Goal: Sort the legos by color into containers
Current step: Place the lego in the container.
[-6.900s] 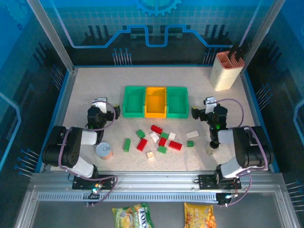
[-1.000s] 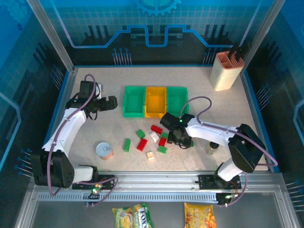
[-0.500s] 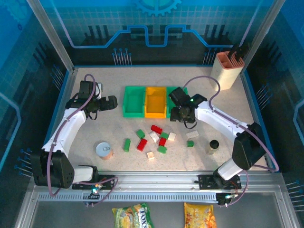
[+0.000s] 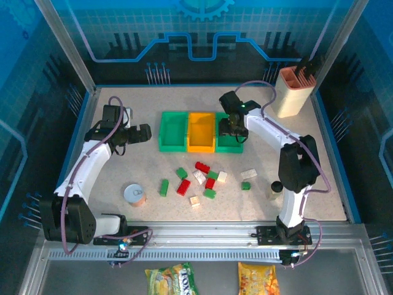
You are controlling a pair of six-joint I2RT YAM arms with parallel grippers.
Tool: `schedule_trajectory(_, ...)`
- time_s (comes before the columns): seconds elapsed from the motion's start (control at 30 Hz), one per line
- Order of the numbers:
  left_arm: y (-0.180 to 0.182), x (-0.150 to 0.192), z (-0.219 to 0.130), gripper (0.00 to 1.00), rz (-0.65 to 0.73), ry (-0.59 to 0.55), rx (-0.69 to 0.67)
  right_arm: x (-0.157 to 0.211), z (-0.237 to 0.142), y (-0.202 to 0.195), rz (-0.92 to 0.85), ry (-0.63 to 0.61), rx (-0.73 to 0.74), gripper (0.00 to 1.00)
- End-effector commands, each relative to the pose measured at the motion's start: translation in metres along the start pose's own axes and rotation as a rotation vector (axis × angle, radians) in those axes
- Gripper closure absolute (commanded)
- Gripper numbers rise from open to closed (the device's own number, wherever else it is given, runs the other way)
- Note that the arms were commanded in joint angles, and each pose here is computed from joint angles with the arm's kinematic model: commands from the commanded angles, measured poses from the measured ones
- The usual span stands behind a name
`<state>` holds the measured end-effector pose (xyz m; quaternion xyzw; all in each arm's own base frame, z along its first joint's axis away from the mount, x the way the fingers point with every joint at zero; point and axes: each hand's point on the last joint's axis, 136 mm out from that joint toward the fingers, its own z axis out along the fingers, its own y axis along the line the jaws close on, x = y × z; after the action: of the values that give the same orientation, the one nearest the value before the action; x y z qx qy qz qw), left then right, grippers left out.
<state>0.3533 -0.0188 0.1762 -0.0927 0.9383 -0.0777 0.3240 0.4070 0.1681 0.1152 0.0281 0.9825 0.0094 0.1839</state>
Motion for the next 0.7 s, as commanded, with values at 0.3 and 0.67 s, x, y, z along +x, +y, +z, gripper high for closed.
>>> schedule_trajectory(0.3,0.004,0.004,0.003,0.01,0.012,0.010,-0.006,-0.017,0.031,0.003,0.012,0.037,-0.052,0.29)
schedule_trajectory(0.67,-0.006,0.008,0.008,0.01,-0.003,0.041,0.057,-0.022,0.016,0.002,0.017,0.014,-0.063,0.23)
